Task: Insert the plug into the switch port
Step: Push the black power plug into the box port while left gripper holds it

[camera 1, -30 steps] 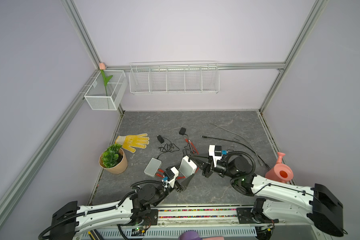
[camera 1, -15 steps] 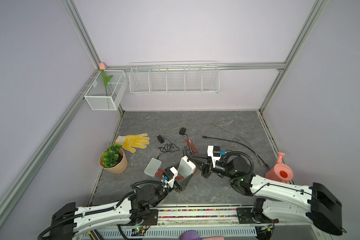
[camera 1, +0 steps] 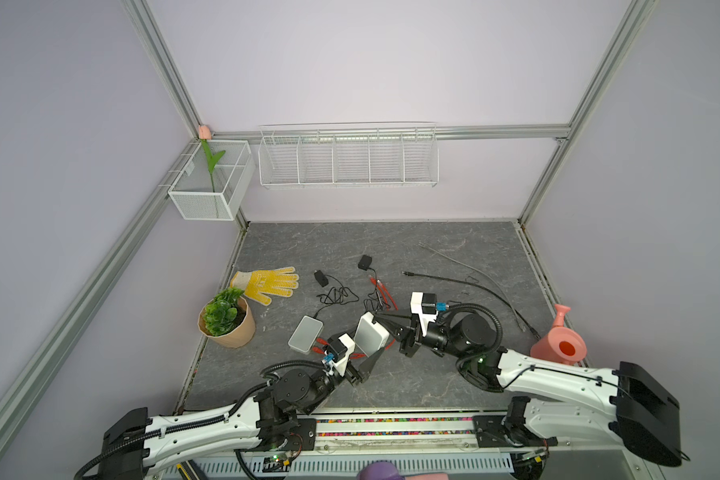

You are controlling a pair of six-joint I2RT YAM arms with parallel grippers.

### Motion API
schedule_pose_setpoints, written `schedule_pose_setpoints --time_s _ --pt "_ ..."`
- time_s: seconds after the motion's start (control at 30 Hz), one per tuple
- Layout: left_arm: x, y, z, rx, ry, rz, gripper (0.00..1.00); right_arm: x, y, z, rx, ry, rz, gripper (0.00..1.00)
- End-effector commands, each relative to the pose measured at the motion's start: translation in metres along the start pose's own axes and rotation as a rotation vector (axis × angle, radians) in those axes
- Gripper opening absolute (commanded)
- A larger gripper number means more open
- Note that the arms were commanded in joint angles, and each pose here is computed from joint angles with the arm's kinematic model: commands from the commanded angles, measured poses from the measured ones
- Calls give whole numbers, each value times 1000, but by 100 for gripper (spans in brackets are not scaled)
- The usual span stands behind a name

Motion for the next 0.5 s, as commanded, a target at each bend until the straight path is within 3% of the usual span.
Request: schedule_pose_setpoints --time_s 0.0,0.43,0.47 --pt "58 -1 4 -6 -193 74 0 -50 8 -1 28 173 -33 6" --pt "58 6 10 32 -168 58 0 -80 9 -4 18 282 -38 6" --pt "73 7 10 40 -196 76 0 -84 10 -6 20 294 -40 7"
Point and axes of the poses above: each gripper's point midway between its finger pads, its own z axis back along the fingers, its own y axis along the line the jaws close on, x = y × z, the point moved 2 cm from there along z, back along the fingers, and after that the axes turned 8 degrees about z, right-handed, at the moved point
